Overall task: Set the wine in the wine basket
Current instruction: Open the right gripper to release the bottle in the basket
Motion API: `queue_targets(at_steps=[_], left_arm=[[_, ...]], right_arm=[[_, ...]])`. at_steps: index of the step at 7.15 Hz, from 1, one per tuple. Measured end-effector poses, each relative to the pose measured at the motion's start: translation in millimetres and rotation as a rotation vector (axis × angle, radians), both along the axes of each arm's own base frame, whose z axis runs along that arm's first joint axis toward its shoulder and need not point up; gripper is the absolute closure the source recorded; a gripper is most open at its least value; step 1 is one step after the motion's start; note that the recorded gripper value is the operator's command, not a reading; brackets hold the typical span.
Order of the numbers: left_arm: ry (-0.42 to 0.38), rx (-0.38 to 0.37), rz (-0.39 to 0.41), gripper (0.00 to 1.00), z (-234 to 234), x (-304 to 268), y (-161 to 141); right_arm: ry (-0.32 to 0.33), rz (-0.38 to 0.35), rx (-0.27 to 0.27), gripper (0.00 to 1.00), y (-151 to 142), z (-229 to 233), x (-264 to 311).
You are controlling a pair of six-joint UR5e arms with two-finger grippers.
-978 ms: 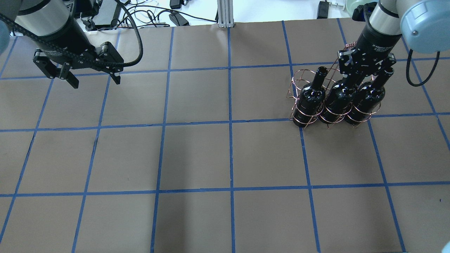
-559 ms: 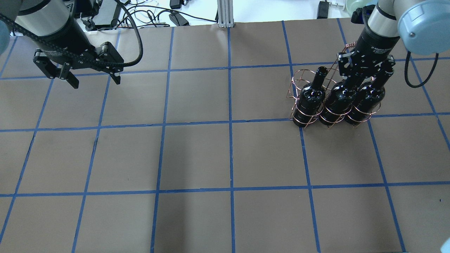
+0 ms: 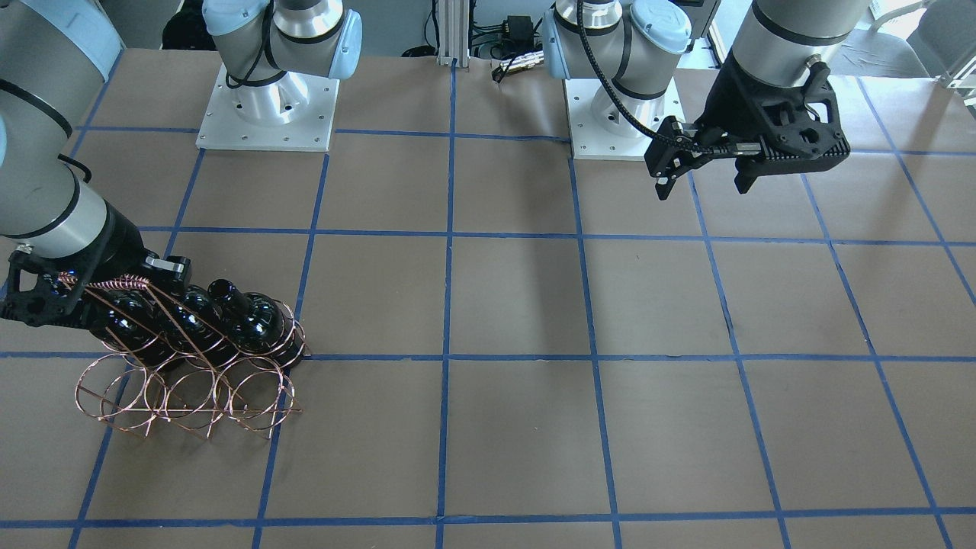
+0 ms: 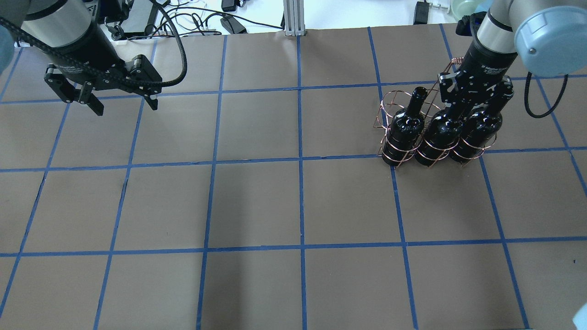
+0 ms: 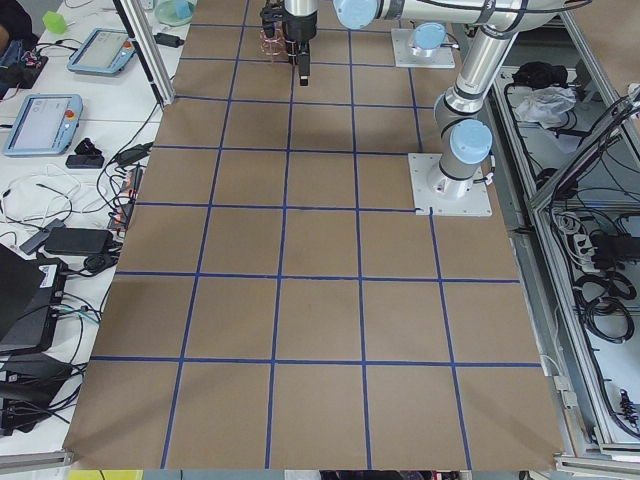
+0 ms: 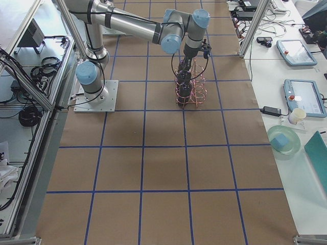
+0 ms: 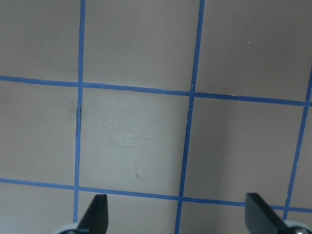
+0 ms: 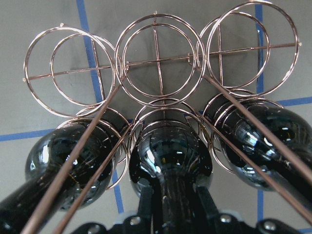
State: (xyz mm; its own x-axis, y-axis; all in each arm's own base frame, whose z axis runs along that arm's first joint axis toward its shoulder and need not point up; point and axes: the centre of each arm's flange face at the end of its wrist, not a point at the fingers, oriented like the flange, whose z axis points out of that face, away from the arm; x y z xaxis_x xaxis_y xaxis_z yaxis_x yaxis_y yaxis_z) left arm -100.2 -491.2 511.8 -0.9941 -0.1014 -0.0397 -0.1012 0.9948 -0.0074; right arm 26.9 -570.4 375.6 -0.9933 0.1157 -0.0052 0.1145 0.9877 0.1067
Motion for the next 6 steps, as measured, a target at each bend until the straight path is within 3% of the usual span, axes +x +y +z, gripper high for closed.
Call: queue_targets(at_steps=[3,6], left_arm=[[0.001,0.002,0.004,0.0,-1.2,0.1,-0.8],[0.0,-0.002,0.003,0.0,-0.5,0.2,-0.8]], right_arm=[[0.012,-0.003,-0.029,0.0,-0.4,12.5,-0.2],[0.036,0.027,-0.097,0.0,33.0,82.0,22.0]])
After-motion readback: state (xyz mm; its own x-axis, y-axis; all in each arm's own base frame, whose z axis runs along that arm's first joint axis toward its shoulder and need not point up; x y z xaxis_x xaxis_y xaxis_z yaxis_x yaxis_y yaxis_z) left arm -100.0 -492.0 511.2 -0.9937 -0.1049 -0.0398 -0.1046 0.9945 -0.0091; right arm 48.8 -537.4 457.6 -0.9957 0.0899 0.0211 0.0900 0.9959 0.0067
